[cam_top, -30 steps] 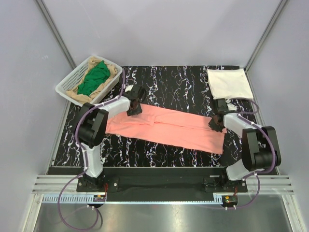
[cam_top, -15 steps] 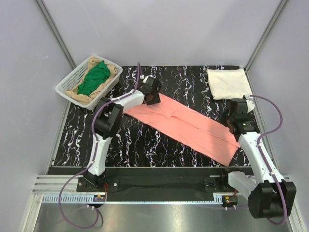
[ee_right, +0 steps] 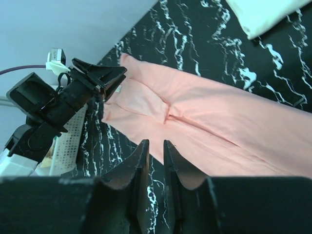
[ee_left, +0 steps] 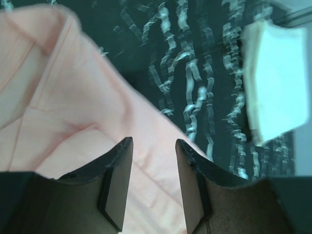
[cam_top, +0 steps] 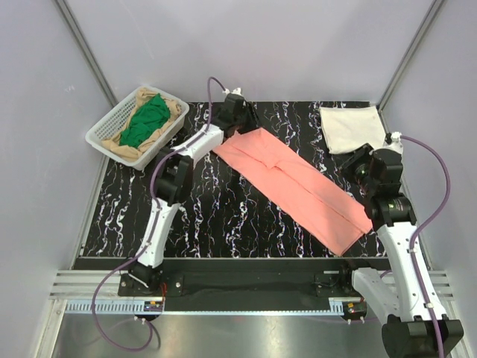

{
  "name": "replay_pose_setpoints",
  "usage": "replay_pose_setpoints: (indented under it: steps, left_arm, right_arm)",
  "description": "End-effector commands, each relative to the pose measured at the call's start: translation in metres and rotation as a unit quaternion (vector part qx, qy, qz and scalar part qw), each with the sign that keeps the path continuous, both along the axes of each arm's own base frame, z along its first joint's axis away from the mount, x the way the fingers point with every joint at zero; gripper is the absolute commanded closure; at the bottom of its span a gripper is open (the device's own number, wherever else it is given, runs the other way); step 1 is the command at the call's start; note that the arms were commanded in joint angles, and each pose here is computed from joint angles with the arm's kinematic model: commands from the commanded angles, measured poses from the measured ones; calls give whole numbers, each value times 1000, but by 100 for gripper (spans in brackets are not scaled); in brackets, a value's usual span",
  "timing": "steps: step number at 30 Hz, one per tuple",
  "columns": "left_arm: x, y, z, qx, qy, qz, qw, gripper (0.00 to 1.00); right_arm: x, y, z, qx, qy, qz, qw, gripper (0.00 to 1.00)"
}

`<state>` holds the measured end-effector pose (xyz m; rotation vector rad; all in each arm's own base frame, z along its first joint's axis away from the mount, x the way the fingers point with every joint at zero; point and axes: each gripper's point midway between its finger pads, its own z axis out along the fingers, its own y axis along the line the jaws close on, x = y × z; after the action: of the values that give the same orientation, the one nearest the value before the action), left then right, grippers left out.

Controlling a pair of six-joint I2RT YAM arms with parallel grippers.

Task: Fold and stack the t-shirts
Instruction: Fold the tshirt

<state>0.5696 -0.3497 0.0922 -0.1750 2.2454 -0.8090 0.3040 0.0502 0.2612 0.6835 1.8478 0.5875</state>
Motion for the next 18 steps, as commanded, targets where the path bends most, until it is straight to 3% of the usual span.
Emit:
replay_pose_setpoints:
  steps: [1,2,6,8,13,18]
  left_arm:
    - [-22,-16,139,-67,-124,-50,989,54]
    - [-37,-17,177,-72,-160,-53,983,54]
    - [-92,-33,181,-63,-150,-81,983,58]
    - [-131,-52,158,-57,-112,-116,985,63]
    - [-197,-74,81,4,-28,-152,988,93]
    - [-211,-75,32,36,14,-143,989,100]
  right_arm:
    - [0,10,34,-4,-43,35,998,75]
    - [-1,11,34,0,-42,37,998,75]
    - [-9,16,38,11,-42,48,998,74]
    - [-12,17,43,14,-45,52,998,73]
    - [-19,18,46,2,-34,62,997,73]
    - [-24,19,59,-4,-41,69,997,72]
